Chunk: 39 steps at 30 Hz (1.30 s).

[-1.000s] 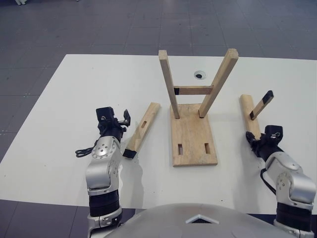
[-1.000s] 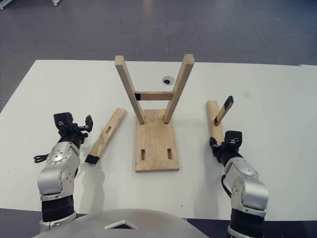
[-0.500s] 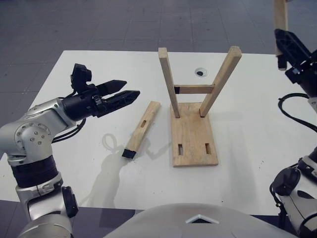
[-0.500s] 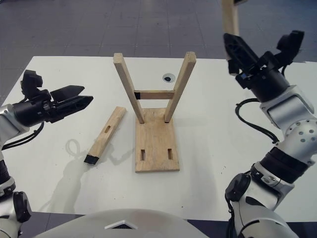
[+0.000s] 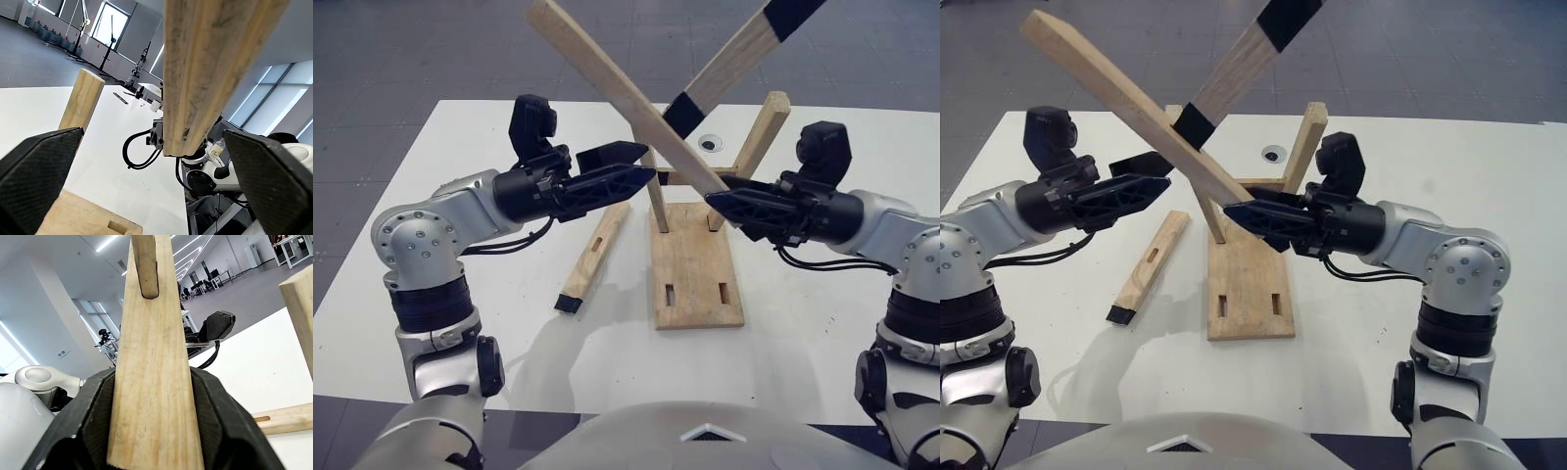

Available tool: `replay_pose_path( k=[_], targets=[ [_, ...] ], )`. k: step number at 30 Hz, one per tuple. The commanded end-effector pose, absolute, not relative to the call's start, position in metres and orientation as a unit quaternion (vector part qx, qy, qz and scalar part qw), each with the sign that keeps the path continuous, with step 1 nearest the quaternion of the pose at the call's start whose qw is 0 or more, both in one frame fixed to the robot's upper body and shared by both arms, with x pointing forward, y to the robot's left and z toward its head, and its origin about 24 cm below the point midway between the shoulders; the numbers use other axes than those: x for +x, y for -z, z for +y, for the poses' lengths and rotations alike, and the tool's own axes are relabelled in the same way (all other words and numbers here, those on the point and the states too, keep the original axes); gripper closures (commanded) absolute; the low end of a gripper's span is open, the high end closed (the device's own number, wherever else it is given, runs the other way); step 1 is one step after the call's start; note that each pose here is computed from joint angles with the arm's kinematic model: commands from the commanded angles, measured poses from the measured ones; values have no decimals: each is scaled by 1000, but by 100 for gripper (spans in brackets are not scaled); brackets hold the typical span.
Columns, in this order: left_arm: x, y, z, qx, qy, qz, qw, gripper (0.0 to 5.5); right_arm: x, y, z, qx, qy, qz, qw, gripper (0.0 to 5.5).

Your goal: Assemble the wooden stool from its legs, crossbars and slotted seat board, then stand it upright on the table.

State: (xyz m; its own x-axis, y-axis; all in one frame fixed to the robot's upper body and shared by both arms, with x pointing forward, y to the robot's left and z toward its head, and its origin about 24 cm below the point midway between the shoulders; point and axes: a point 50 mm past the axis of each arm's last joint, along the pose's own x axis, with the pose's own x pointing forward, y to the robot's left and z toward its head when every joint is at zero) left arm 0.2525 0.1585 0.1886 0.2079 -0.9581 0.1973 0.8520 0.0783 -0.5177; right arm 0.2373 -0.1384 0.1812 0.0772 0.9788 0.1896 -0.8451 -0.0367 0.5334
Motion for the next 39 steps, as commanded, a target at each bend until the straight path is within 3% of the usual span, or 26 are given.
replay_pose_path(
  k=[1, 10, 30, 37, 39],
  targets=[
    [248, -195, 153, -274, 651, 109, 700, 23, 237, -179, -133, 254, -675, 117, 683, 346],
    [253, -198, 144, -315, 653, 97, 682, 23, 231, -172, -119, 247, -689, 123, 670, 346],
    [252, -194, 142, -316, 644, 110, 688, 329, 232, -170, -118, 243, -677, 121, 685, 346],
    [253, -195, 140, -320, 644, 106, 687, 334, 238, -163, -120, 240, -643, 148, 712, 346],
    [254, -195, 141, -319, 639, 99, 693, 336, 239, -162, -122, 247, -641, 148, 712, 303]
  ],
)
